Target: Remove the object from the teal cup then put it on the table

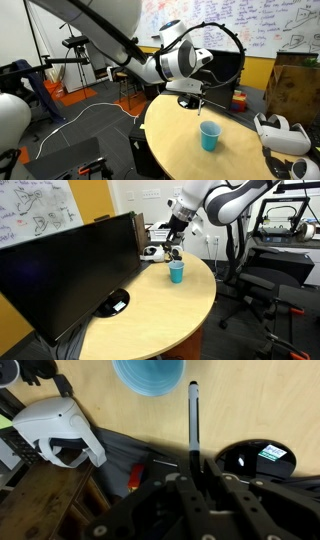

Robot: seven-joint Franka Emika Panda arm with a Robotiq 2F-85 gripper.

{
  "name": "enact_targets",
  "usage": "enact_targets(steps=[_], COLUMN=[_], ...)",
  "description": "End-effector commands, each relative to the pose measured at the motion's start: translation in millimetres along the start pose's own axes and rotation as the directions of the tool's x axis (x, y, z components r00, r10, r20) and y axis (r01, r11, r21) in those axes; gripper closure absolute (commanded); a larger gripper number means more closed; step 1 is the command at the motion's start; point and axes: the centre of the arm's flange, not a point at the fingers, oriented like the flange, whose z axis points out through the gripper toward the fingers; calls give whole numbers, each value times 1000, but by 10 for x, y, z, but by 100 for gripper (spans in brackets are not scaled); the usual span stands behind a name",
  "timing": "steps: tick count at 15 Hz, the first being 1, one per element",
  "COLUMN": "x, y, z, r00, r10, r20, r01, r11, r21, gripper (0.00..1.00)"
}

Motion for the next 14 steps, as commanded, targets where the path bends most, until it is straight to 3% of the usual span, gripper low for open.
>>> enact_targets(steps=[1, 7, 14], x=[92, 125, 3], y=[-165, -389, -525], z=[-21, 132, 454], r00=[1000, 997, 981], r10=[-23, -40, -72], r20=[15, 62, 179], r01=[22, 31, 33], r11=[1000, 991, 976], r21=[22, 130, 213], gripper=[95, 95, 95])
